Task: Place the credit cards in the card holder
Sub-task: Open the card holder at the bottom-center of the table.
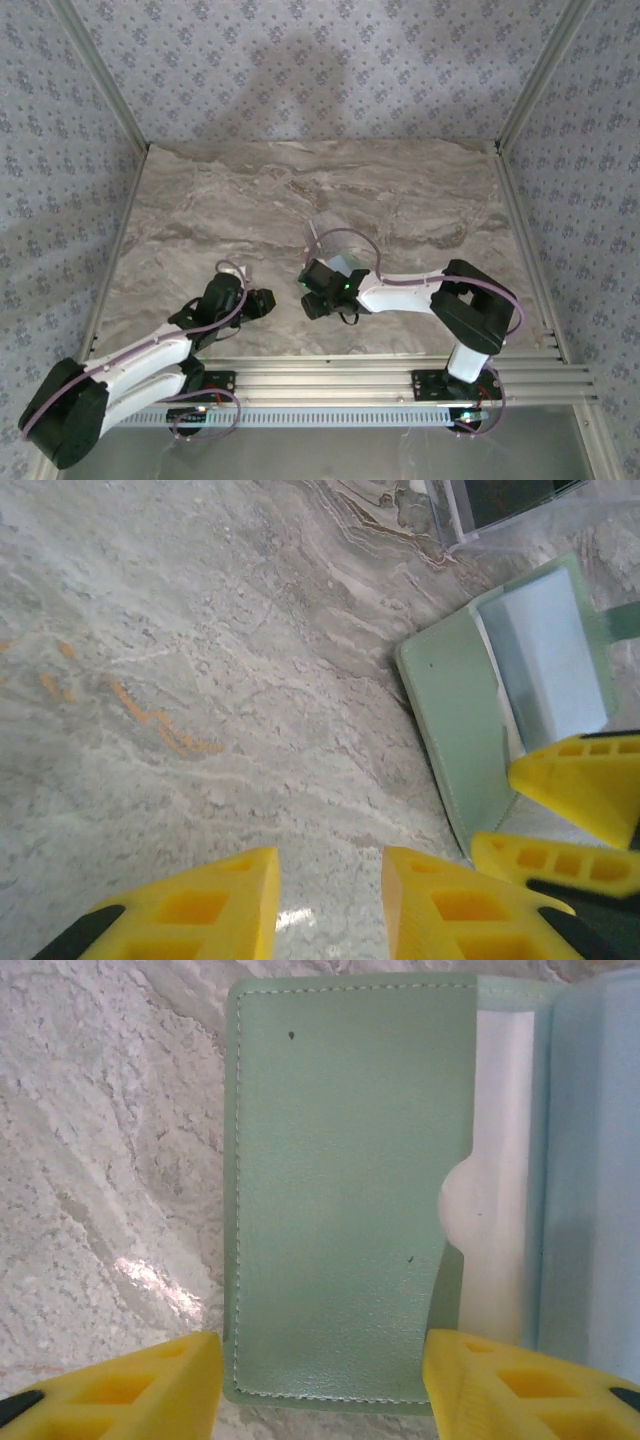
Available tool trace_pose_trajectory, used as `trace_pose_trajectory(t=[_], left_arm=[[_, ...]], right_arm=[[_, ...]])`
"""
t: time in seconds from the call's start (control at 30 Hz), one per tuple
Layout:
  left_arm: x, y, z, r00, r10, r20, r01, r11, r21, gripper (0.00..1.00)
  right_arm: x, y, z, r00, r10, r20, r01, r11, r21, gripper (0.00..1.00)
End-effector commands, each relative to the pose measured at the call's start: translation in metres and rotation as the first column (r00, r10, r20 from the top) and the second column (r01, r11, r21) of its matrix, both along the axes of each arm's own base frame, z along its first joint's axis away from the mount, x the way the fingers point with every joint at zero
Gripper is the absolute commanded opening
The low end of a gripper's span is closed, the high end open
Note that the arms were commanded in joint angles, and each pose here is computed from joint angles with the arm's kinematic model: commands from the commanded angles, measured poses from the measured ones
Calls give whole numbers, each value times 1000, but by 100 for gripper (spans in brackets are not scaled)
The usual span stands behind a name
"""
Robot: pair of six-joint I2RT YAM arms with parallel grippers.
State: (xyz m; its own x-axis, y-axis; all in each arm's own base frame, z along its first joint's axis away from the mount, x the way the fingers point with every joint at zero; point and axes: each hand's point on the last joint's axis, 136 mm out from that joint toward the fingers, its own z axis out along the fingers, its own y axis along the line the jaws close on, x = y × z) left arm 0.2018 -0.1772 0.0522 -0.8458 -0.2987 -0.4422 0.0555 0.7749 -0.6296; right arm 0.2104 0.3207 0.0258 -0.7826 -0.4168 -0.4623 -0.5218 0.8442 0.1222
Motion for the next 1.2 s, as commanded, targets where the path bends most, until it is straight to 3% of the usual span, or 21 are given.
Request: trace_pose_trajectory(t=[0.0, 0.4, 0.8, 0.9, 1.17], left_arm=[[-2, -1, 4, 999, -34, -23, 35, 998, 51, 28], [23, -85, -3, 979, -197, -44, 199, 979, 40, 24], [45, -111, -25, 970, -226, -88, 233, 970, 75, 23], [45, -110, -36, 967, -231, -105, 242, 965, 103, 23], [38, -101, -63, 954, -253, -160, 281, 942, 185, 23]], right_arm=[[-2, 4, -2, 999, -5, -34, 8, 997, 70, 56], [-7, 4, -14, 995, -36, -96, 48, 990, 132, 49], [-16, 2, -15, 988, -74, -135, 104, 969, 226, 38], [-20, 5, -6, 989, -61, -136, 96, 958, 269, 39], [-1, -24, 35, 994, -110, -19, 112, 973, 200, 51]])
